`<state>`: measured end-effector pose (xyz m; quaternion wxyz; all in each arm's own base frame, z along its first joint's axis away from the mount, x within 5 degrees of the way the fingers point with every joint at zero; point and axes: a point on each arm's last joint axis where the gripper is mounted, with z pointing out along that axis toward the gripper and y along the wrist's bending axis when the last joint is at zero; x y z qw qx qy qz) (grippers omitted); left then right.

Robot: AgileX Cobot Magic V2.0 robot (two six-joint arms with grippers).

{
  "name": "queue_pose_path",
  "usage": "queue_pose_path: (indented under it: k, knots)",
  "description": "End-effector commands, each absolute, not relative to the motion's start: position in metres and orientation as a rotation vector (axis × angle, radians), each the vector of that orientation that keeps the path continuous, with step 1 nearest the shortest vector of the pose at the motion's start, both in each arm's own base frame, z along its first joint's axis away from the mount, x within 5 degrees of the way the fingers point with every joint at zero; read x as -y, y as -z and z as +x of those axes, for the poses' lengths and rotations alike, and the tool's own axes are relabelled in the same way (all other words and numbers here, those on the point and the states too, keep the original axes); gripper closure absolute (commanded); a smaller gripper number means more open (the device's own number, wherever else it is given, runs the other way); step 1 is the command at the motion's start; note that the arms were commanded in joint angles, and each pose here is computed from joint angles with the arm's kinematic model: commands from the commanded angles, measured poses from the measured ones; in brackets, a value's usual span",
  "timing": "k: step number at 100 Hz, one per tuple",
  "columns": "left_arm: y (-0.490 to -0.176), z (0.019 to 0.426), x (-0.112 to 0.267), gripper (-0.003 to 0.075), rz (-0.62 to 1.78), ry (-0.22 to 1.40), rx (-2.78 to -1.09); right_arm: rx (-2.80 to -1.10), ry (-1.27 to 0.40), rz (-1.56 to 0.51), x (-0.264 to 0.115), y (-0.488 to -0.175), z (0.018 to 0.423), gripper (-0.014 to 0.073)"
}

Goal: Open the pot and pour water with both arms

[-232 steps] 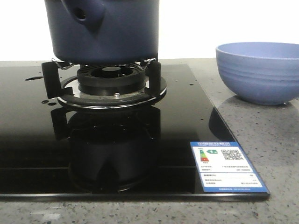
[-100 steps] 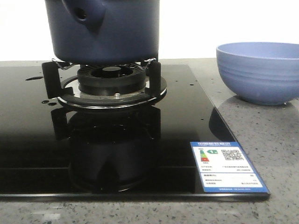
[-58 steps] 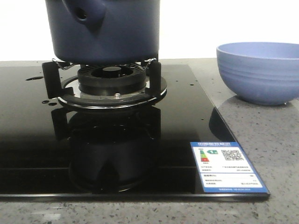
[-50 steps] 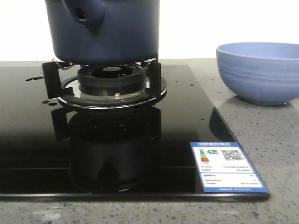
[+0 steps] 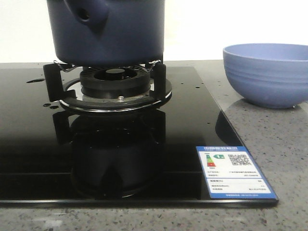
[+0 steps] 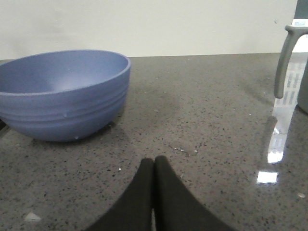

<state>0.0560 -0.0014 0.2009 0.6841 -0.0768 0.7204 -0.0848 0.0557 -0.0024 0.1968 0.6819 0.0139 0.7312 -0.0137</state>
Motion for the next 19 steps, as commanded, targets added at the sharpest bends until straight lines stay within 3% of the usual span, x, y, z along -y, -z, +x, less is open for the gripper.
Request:
queue_pose_path:
  k: [1,19]
  knots:
    - [-0.1979,0.0555,0.0012,0.0741,-0.178,0.208,-1.546,-1.578,0.041,0.028,0.0026,-0.1953,0.0557,0.0658]
    - [-0.1979,0.0555,0.0012,0.0741,-0.178,0.208,-1.546,-1.578,0.041,0.028,0.0026,-0.1953,0.0557,0.0658]
